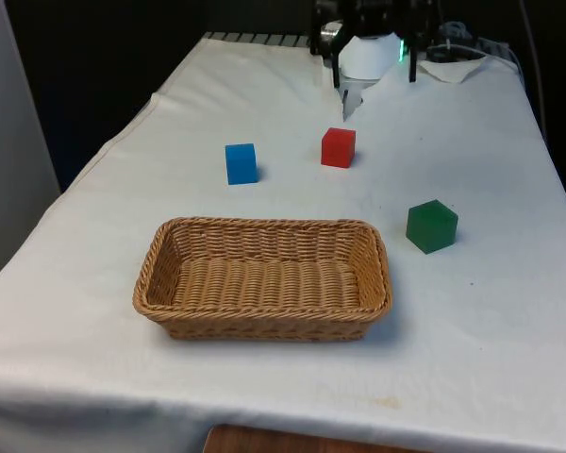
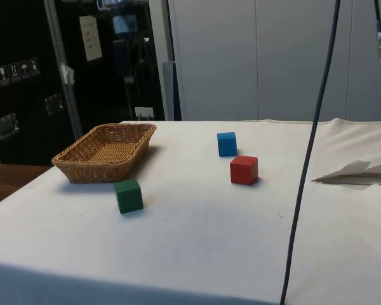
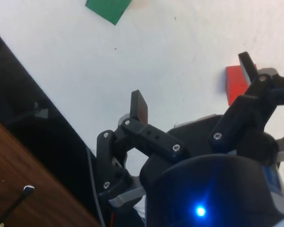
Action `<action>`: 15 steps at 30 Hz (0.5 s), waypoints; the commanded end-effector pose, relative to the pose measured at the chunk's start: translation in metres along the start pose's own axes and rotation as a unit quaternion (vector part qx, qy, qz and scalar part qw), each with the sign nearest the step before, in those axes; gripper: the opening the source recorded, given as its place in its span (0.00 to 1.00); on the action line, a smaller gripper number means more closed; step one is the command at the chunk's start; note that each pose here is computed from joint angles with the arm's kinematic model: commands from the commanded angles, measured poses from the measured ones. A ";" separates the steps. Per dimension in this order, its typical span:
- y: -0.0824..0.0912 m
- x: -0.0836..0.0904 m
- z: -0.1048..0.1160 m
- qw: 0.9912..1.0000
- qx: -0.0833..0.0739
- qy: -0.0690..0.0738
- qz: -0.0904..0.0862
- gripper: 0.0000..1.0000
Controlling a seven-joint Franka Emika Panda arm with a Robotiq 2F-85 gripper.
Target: Pick up exactly two blocks and place them into the basket.
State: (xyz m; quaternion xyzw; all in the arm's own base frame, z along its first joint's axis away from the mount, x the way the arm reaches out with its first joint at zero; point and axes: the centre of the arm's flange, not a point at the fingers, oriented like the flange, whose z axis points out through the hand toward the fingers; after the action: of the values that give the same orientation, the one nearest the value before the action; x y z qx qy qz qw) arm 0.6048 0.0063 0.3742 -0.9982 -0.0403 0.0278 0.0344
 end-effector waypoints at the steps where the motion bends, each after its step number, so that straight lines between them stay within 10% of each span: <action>1: 0.001 -0.009 0.004 1.000 -0.002 0.005 -0.001 1.00; 15: 0.019 -0.026 0.048 1.000 -0.007 -0.011 -0.014 1.00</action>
State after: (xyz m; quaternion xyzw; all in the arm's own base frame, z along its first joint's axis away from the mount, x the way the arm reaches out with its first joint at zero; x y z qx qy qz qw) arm 0.5829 -0.0092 0.3314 -0.9974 -0.0510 0.0413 0.0287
